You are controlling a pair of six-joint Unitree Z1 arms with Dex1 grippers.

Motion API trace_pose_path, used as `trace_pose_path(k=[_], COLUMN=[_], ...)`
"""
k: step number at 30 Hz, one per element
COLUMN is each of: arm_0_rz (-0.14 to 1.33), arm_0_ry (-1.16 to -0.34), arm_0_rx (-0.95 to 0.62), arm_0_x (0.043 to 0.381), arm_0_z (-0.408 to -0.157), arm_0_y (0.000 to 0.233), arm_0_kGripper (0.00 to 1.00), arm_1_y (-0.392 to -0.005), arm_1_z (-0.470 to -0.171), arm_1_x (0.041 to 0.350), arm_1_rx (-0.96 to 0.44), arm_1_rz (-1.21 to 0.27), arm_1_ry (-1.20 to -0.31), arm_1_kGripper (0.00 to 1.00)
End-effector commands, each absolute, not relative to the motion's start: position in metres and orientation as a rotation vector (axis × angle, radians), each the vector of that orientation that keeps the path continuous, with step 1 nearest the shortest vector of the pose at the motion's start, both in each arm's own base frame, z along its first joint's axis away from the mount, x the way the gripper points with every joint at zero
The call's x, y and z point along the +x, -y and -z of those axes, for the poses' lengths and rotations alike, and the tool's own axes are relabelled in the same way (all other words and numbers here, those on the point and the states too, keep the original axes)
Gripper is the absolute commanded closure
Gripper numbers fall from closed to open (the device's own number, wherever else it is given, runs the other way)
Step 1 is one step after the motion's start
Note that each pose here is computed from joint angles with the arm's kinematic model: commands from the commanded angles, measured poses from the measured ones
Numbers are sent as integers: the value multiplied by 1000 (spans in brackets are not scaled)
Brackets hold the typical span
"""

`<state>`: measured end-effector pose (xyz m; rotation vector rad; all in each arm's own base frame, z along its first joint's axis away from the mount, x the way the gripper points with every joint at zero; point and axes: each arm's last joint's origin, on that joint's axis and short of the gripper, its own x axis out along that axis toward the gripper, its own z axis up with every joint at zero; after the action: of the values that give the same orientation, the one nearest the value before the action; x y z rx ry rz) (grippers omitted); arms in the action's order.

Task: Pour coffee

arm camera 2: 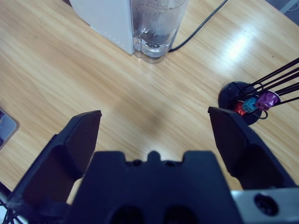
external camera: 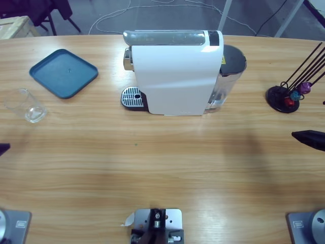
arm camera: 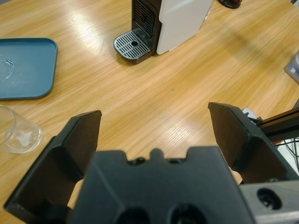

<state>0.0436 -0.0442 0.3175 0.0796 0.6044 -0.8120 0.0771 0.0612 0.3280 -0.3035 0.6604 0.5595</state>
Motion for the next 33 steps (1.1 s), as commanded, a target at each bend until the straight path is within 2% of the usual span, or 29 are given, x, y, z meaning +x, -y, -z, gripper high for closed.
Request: trace_pose_path(k=[1, 9, 13, 17, 22, 26, 30, 33], arm_0_rz=[813, 794, 769, 790, 764, 696, 689, 705], arm_0_ry=[-631, -670, -722, -779, -798, -862, -922, -948], arm_0_rx=[79, 52, -59, -165, -220, -395, -555, -598], arm_0_x=[44, 50, 69, 105, 141, 170, 197, 215], arm_0_z=[-310, -313, -338, -365, -362, -354, -352, -350], arm_0_y=[45, 49, 63, 92, 116, 136, 158, 172], arm_0_kGripper=[0, 0, 0, 0, 17, 22, 50, 50], arm_1_y=[-69, -68, -67, -65, -62, -57, -60, -62], arm_1_z=[-321, -321, -322, -323, -323, -326, -325, -325], arm_1_x=[82, 82, 80, 79, 76, 71, 74, 76], arm_1_rx=[-330, -331, -326, -321, -315, -307, -309, -308], arm_1_rz=[-578, -578, -580, -579, -577, -578, -570, -566], arm_1_ry=[-715, -712, -705, -695, -682, -664, -678, -689], arm_1_kGripper=[0, 0, 0, 0, 0, 0, 0, 0])
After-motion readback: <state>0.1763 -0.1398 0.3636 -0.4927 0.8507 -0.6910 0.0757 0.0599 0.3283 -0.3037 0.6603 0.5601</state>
